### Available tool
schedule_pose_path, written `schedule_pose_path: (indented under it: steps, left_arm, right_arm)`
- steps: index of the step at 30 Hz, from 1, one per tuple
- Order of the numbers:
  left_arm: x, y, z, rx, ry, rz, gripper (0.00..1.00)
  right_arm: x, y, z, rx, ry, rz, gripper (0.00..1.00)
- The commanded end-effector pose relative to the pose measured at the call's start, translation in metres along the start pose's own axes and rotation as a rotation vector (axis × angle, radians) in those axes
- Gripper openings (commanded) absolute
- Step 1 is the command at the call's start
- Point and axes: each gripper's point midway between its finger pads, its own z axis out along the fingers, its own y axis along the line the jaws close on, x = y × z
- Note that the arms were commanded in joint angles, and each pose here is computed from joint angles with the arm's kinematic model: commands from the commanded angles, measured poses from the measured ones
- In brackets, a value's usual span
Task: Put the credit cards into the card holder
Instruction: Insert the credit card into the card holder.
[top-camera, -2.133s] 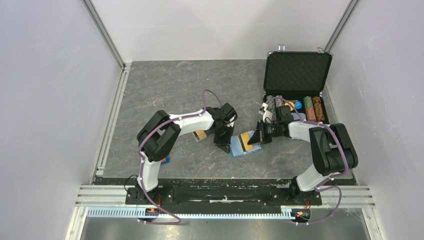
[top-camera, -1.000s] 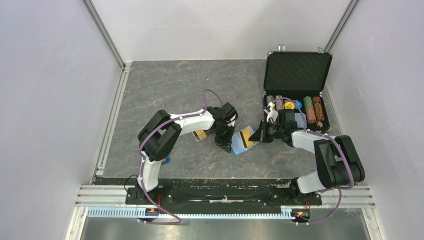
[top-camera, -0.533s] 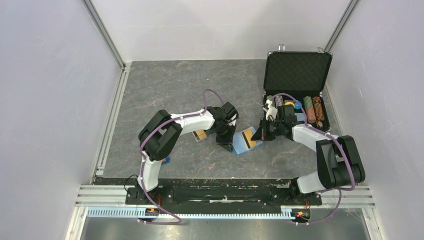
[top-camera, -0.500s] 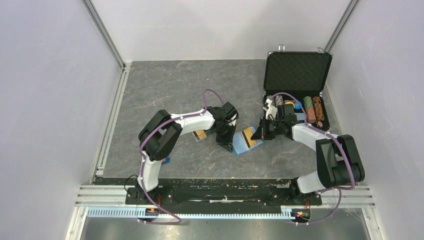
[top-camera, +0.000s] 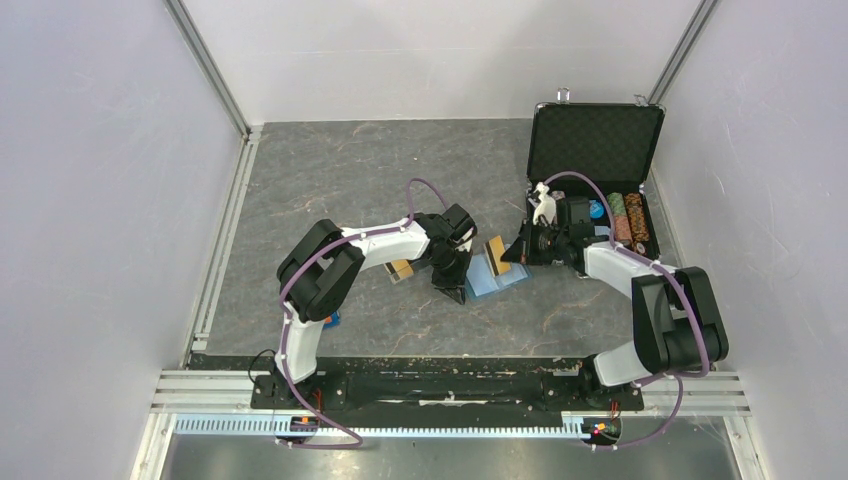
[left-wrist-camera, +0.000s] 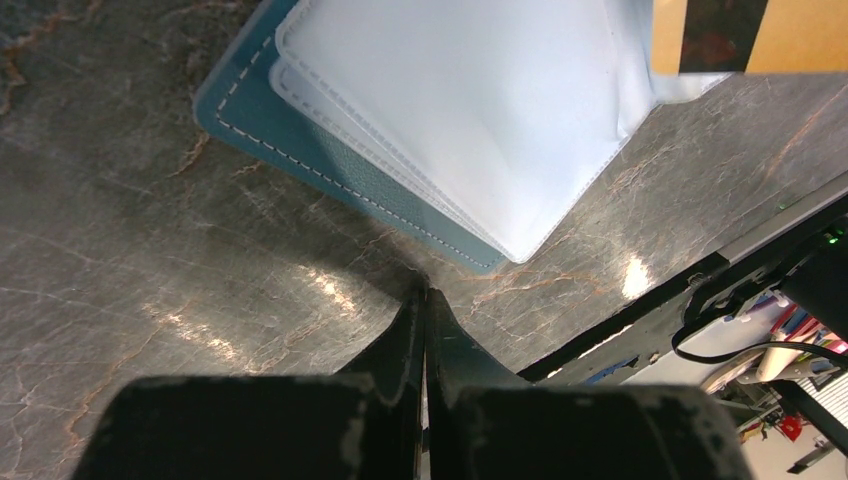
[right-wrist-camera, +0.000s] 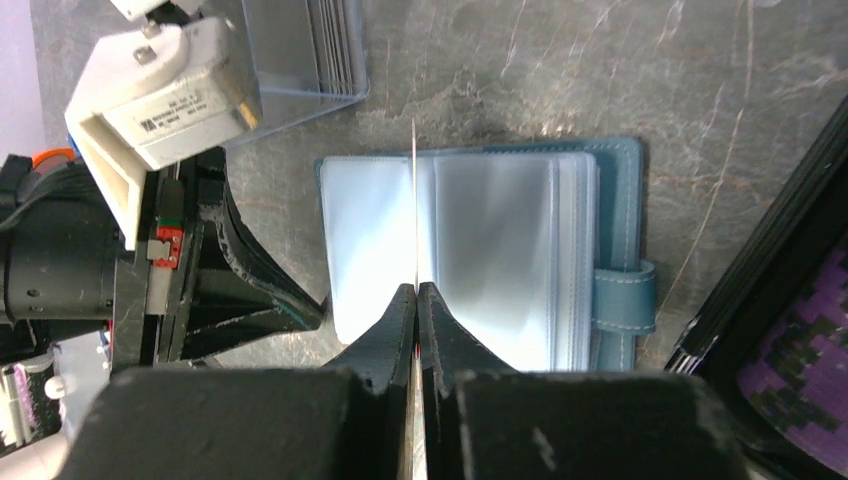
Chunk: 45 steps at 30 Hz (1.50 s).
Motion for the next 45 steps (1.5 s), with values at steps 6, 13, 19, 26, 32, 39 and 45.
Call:
schedule_pose_path:
  steps: [6, 13, 19, 26, 32, 39, 45]
  left_arm:
    - [0.007, 0.013, 0.014, -0.029, 0.035, 0.01, 0.02]
    - [0.002, 0.01, 0.015, -0.015, 0.029, 0.001, 0.02]
    - [0.001, 0.011, 0.016, -0.011, 0.032, -0.004, 0.02]
    - [0.001, 0.012, 0.016, -0.012, 0.033, -0.007, 0.02]
    - [0.001, 0.012, 0.016, -0.01, 0.035, -0.006, 0.02]
    - [0.001, 0.013, 0.018, -0.011, 0.039, -0.004, 0.02]
    - [0.0, 0.012, 0.019, -0.006, 0.043, -0.003, 0.02]
  right_arm:
    - [-0.004, -0.012, 0.013, 0.008, -0.062, 0.011, 0.0]
    - [0.032, 0.003, 0.015, -0.115, -0.01, 0.148, 0.0]
    - [0.037, 0.022, 0.009, -0.21, -0.011, 0.239, 0.0]
    - [0.049, 0.018, 0.008, -0.179, 0.06, 0.248, 0.0]
    - [0.05, 0.013, 0.007, -0.138, 0.067, 0.27, 0.0]
    - [0.064, 0.014, 0.015, -0.192, 0.171, 0.266, 0.0]
    - [0.071, 0.009, 0.022, -0.201, 0.29, 0.222, 0.0]
